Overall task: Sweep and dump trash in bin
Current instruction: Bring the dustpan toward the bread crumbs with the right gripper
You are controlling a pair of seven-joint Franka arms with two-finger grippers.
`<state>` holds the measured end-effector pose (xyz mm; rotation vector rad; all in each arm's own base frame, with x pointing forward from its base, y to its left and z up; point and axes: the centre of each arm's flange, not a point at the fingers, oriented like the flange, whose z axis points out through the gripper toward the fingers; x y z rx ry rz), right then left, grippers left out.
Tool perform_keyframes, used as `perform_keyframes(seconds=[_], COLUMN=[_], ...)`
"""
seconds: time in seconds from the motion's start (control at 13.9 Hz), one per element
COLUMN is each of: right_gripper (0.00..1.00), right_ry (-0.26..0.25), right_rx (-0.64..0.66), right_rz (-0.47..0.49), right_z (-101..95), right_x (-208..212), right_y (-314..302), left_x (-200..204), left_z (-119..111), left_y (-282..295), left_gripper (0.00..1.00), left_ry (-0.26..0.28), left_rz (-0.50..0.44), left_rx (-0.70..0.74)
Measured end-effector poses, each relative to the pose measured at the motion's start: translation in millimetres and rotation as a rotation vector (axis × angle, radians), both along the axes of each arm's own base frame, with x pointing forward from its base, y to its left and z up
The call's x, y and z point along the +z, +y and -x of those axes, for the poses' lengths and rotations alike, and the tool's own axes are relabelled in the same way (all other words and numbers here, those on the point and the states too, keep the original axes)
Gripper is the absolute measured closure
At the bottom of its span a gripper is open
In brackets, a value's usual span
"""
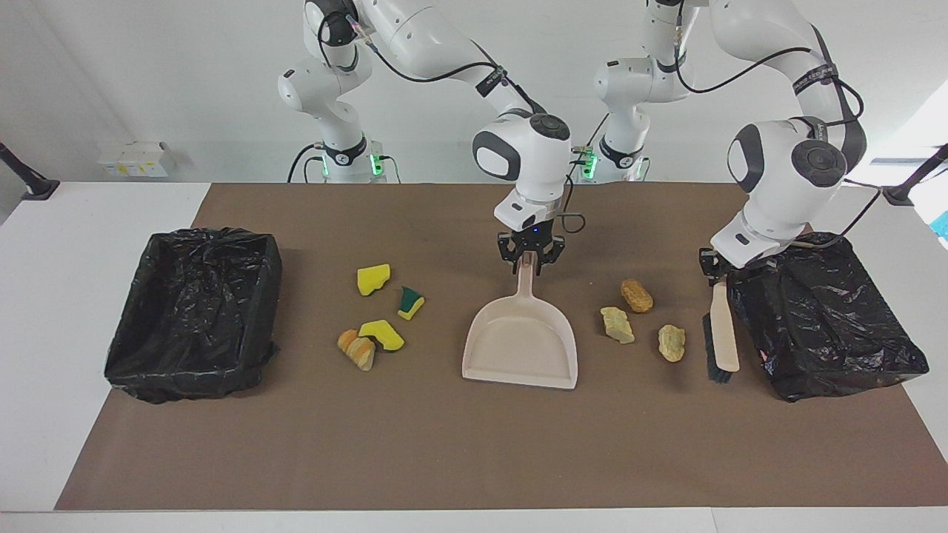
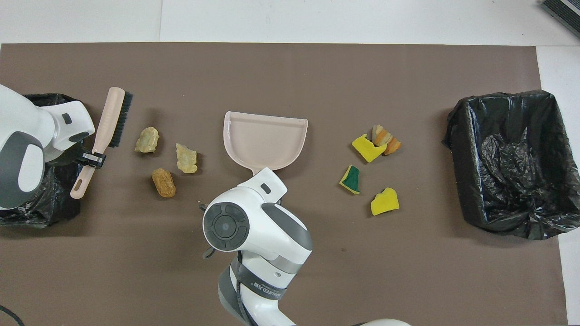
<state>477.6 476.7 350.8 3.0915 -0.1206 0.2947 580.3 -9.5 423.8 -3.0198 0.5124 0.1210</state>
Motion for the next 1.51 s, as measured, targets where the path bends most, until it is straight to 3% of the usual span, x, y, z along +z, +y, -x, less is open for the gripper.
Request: perform_keyframes(seconds=[0.14,0.36,0.5,0.87,1.51], right_gripper=[0.68,0.68,0.68,0.68,0.68], right_ry=[-0.004,0.005,0.045,0.163,0.232], right_rx=[0.023,0.181,0.282,0.679,1.304], right_rz=[0.006,0.046,0.063,0.117,0.183], right_z=[-3.5,-16.2,-33.9,-76.0,-82.4], right_x=[13,35,55,81,66], right_y=[-6,-27,-58,-149,-174], left_x=[-2,-17,-37,-59,-61], left_z=[-2,-4,5,22,66], left_y=[1,12,19,-9,-102], left_gripper=[0.74,0.74,0.74,0.74,0.74], left_ry=[-0.014,0.001,0.041,0.09,0.161], left_rz=[0.0,-0.002,-0.005,-0.014,0.035], left_rx=[0.013,0.053,0.093,0.212,0.26])
